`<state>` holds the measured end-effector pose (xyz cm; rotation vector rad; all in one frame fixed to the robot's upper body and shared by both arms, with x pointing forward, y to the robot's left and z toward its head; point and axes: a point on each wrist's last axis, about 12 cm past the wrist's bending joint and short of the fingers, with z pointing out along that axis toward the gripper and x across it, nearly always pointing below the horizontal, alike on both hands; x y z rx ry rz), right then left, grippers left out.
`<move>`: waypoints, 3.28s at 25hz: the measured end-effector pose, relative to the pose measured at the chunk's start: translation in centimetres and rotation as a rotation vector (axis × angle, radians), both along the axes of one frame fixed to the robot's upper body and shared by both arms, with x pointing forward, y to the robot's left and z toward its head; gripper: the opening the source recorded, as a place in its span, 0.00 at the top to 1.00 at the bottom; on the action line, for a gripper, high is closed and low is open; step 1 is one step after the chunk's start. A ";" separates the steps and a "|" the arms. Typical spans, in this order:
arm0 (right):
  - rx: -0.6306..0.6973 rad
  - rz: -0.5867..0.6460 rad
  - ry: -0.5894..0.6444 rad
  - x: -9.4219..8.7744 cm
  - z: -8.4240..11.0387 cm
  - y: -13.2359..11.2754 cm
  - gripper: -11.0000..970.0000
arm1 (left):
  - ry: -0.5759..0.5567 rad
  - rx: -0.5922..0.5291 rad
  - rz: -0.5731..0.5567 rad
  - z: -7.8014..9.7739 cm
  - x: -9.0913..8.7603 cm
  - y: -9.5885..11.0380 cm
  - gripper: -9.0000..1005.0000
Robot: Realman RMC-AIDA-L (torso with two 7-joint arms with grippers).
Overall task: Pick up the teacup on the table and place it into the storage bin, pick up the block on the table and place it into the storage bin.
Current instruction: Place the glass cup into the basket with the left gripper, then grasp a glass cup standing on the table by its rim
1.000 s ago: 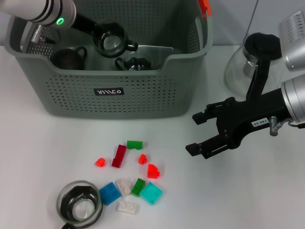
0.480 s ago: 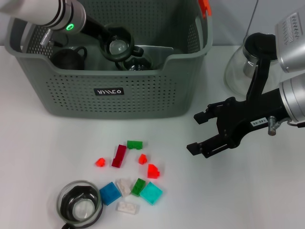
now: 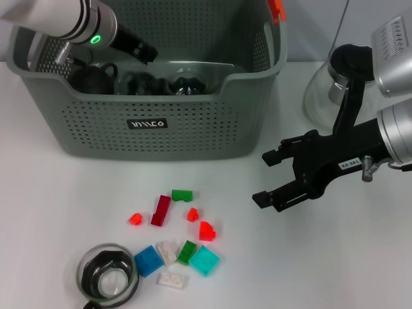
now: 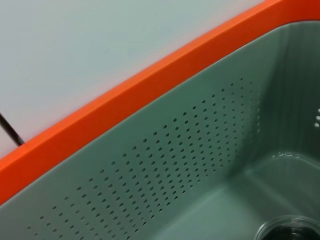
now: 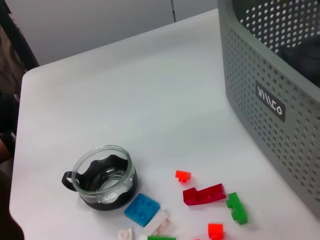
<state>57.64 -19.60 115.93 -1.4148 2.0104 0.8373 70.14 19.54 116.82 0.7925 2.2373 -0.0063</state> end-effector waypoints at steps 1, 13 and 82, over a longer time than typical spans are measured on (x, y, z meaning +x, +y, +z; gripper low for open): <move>0.000 -0.001 -0.001 0.0 0.0 0.0 0.03 | 0.000 0.000 0.000 0.0 0.0 0.0 0.67; 0.001 -0.018 -0.011 0.2 -0.1 -0.1 0.03 | -0.098 -0.190 0.013 6.9 -1.7 1.4 0.34; 0.030 -0.067 -0.010 1.2 -0.9 0.6 0.03 | 0.596 -0.008 -0.394 -6.2 -17.1 6.5 0.27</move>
